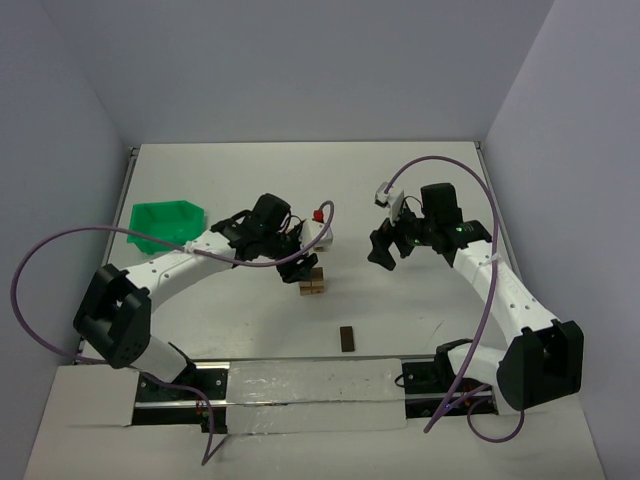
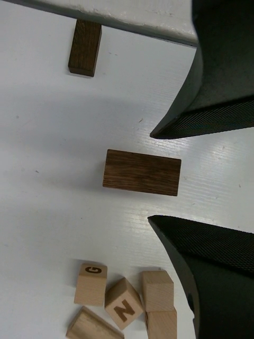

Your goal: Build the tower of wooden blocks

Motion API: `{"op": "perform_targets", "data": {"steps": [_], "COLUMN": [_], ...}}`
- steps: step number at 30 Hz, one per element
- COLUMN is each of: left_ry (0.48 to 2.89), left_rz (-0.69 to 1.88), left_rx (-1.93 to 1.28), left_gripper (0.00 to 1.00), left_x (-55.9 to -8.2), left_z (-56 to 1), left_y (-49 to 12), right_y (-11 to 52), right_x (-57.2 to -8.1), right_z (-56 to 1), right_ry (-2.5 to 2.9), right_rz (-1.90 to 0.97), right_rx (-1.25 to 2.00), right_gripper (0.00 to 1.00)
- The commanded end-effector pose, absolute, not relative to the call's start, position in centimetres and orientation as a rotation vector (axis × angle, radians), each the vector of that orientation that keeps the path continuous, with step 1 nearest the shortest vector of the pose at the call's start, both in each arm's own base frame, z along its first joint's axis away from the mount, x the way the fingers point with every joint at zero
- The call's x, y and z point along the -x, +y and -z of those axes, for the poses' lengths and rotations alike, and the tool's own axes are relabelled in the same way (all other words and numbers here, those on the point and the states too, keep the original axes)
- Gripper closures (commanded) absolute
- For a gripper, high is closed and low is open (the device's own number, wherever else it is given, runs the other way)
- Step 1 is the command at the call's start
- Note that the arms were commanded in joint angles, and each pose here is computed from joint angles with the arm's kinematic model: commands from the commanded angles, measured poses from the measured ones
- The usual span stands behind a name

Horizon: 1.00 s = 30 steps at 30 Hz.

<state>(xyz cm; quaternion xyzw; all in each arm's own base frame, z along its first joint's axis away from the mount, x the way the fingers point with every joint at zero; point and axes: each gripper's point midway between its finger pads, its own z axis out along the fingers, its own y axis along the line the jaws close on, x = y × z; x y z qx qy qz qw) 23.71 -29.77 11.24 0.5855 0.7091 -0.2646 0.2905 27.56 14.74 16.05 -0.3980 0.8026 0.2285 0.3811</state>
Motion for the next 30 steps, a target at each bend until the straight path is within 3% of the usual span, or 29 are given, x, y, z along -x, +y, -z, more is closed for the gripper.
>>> {"op": "perform_targets", "data": {"steps": [1, 7, 11, 18, 30], "left_ry": [1.699, 1.683, 1.777, 1.945, 1.964], "left_rz": [0.754, 0.778, 0.687, 0.535, 0.648], "left_rx": [-1.493, -1.35, -1.187, -1.204, -1.357], "left_gripper": [0.33, 0.32, 0.33, 0.38, 0.29], "left_x": [-23.9, -25.7, -29.8, -35.3, -38.7], "left_z": [-17.7, -20.1, -20.3, -15.4, -9.7], "left_y": [-30.8, -29.3, -26.6, -23.2, -24.3], "right_y": [14.7, 14.2, 13.9, 14.1, 14.0], "right_x": [-26.6, -24.9, -24.9, -25.4, -26.2], "right_z": [-17.3, -16.5, -16.4, -15.9, -14.9], "right_ry": [1.965, 1.957, 1.97, 2.0, 2.069], "right_rz": [-0.575, -0.56, -0.544, -0.558, -0.568], "right_rx": [1.066, 1.123, 1.11, 1.063, 1.033], "right_gripper": [0.0, 0.0, 0.0, 0.0, 0.0]}}
